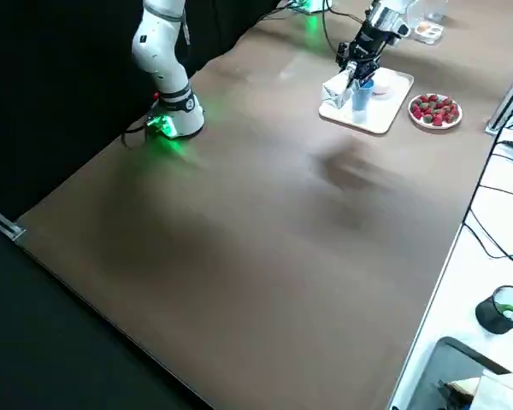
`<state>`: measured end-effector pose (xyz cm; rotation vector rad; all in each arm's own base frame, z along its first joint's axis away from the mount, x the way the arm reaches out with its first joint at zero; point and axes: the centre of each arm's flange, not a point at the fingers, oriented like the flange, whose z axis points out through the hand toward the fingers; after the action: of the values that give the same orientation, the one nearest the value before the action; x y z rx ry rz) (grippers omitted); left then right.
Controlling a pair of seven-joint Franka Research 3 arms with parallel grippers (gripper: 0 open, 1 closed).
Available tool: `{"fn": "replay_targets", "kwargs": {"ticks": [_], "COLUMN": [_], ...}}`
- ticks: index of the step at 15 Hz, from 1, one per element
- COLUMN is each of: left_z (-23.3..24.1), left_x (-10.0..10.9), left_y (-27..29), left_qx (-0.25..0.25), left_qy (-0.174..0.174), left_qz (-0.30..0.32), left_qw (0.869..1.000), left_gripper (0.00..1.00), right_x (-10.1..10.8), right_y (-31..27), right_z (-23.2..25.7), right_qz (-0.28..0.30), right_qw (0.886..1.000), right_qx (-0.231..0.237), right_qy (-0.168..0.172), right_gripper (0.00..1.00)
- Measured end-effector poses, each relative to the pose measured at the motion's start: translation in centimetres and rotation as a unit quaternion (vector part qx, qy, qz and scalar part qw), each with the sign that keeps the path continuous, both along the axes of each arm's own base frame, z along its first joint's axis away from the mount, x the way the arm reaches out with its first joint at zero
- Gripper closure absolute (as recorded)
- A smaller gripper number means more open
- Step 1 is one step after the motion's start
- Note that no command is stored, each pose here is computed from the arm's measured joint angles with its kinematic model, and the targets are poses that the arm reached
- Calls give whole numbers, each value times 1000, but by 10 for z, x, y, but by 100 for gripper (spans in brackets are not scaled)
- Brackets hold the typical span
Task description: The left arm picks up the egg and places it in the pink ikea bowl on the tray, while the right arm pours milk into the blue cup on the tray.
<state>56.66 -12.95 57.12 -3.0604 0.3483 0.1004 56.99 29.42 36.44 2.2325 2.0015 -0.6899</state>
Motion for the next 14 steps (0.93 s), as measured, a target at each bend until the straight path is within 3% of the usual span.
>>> {"fn": "replay_targets", "kwargs": {"ticks": [4, 7, 11, 14], "left_z": [1, 4, 6, 6], "left_x": [1, 4, 4, 4], "left_y": [6, 20, 27, 26], "left_qx": [-1, -3, -3, -3], "left_qy": [-1, -4, -5, -5], "left_qz": [9, 21, 23, 21], "left_qw": [1000, 1000, 1000, 1000], "left_gripper": [0, 0, 0, 0], "right_x": [11, 33, 62, 72], "right_y": [-22, -76, -180, -268], "right_z": [0, 0, 4, 4], "right_qz": [-8, -18, -19, -13], "right_qw": [1000, 999, 993, 981], "right_qx": [0, 22, 107, 185], "right_qy": [3, 20, 53, 63], "right_gripper": [59, 58, 56, 56]}}
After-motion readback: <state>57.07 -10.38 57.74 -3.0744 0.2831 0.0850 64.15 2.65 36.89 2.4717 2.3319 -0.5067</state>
